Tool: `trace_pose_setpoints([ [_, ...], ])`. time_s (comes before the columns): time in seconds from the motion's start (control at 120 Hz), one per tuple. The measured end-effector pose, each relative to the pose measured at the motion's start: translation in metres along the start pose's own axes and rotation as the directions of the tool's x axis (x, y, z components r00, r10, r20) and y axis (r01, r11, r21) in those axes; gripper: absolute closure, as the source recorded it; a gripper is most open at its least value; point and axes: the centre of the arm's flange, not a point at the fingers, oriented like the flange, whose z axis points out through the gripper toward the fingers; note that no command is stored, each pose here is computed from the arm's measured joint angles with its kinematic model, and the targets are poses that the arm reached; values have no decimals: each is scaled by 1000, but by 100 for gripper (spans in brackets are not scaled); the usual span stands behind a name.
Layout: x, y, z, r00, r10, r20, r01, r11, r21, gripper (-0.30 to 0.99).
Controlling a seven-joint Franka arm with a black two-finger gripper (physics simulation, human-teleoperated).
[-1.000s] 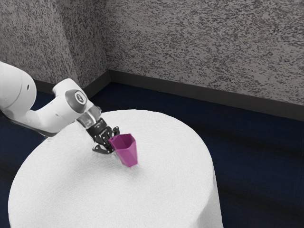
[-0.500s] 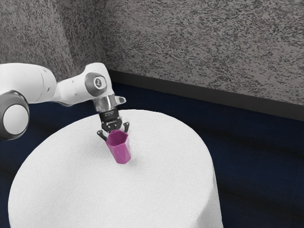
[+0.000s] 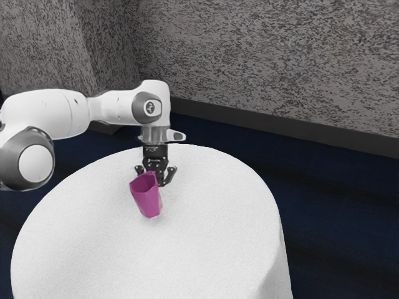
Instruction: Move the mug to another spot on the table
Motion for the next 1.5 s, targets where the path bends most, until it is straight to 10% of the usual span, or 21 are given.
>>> trace_pose_setpoints([
  [0.75,13,-12,25,972,231,43,-232,973,20,67],
  [1.1,13,-13,18,964,265,20,-264,964,-15,20],
  [1.5,-2,-18,-5,957,289,0,-289,957,-20,7],
])
